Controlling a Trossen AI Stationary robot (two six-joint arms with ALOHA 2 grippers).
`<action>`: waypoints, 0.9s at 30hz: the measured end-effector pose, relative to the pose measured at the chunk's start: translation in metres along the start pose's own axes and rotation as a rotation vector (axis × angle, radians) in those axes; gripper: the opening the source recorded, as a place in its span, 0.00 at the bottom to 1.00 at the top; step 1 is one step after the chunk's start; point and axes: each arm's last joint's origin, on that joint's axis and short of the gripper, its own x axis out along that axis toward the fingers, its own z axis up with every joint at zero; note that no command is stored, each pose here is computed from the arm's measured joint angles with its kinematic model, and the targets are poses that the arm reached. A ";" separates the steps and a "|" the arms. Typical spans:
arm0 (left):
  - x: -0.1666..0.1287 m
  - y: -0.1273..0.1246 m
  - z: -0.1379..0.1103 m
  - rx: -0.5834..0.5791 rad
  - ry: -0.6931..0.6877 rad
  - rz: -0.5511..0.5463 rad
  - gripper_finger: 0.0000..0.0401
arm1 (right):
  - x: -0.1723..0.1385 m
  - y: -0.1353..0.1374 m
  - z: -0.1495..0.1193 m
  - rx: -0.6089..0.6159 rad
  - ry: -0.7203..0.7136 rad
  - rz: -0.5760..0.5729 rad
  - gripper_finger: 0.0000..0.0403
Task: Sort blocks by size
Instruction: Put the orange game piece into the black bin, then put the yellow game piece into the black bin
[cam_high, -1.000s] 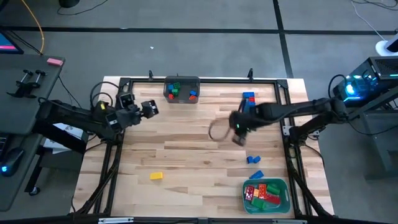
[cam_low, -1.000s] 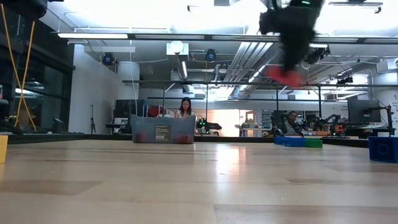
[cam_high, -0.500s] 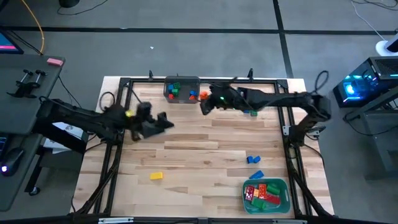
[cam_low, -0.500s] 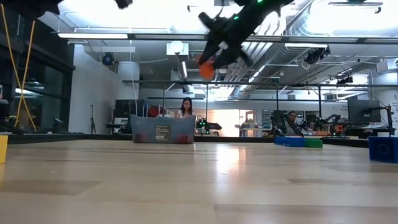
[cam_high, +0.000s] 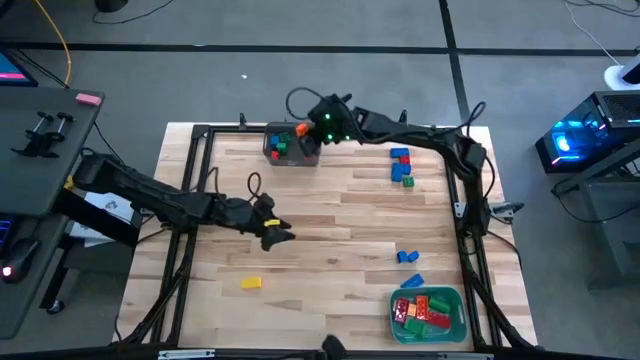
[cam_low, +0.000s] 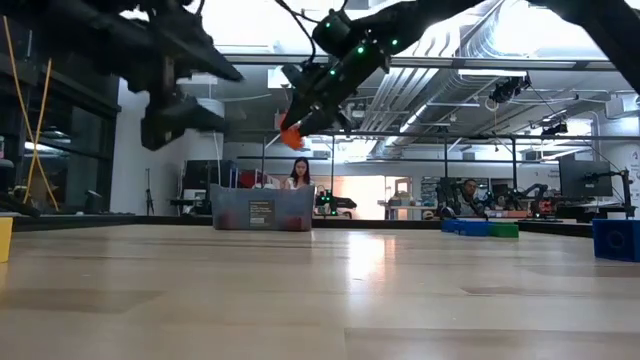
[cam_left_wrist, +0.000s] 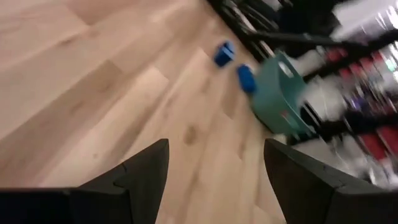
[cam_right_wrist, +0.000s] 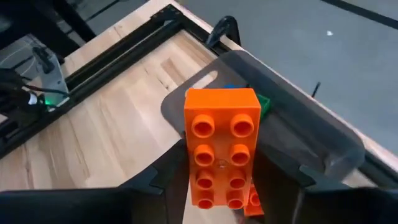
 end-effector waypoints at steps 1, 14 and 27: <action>0.004 0.002 -0.001 -0.025 -0.020 0.025 0.61 | 0.003 -0.005 0.003 -0.003 0.002 0.011 0.38; 0.022 0.016 -0.005 -0.277 -0.201 0.196 0.61 | 0.008 -0.038 0.026 -0.119 -0.018 0.178 0.44; 0.003 0.014 0.000 0.029 0.226 0.040 0.61 | -0.078 0.017 0.021 -0.235 0.183 0.427 0.45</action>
